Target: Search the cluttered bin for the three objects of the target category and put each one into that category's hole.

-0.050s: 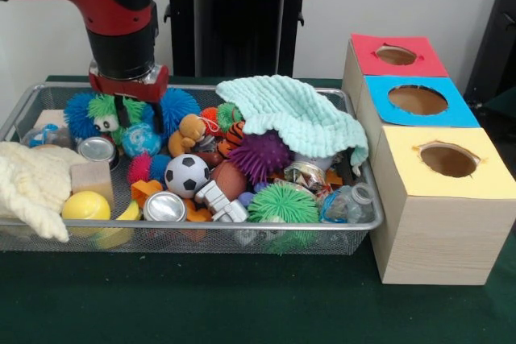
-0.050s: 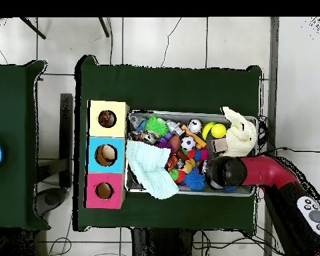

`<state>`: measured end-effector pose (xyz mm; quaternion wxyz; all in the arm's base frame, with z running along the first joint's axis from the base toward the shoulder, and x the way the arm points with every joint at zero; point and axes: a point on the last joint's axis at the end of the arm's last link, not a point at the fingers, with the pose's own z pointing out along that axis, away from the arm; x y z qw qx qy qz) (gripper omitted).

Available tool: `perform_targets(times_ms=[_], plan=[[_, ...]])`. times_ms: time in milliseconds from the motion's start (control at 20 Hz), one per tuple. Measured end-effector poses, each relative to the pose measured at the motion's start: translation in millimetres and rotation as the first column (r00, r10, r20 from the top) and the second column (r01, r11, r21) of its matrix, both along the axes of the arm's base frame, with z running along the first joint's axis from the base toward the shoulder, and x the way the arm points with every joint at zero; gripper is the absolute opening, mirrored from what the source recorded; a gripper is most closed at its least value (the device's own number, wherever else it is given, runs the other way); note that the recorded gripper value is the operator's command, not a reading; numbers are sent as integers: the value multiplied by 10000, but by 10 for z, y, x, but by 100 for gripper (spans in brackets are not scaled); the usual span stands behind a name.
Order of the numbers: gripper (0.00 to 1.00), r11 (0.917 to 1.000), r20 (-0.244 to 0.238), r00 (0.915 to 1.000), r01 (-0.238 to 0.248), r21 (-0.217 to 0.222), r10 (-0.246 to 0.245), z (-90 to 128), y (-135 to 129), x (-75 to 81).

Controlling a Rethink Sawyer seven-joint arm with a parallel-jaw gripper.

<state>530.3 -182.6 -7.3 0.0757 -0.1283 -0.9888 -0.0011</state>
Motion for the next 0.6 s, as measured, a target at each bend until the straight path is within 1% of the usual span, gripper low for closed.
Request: perform_targets(times_ms=[200, 400, 500, 600], plan=[[100, 10000, 26, 10000, -46, -29, 46, 15, 16, 17], [100, 9997, 47, 9997, -222, -48, 222, 13, 103, 63], [100, 9994, 85, 9994, -336, -63, 337, 3, 165, 114], [100, 9988, 182, 9987, -479, -109, 481, -17, 243, 215]])
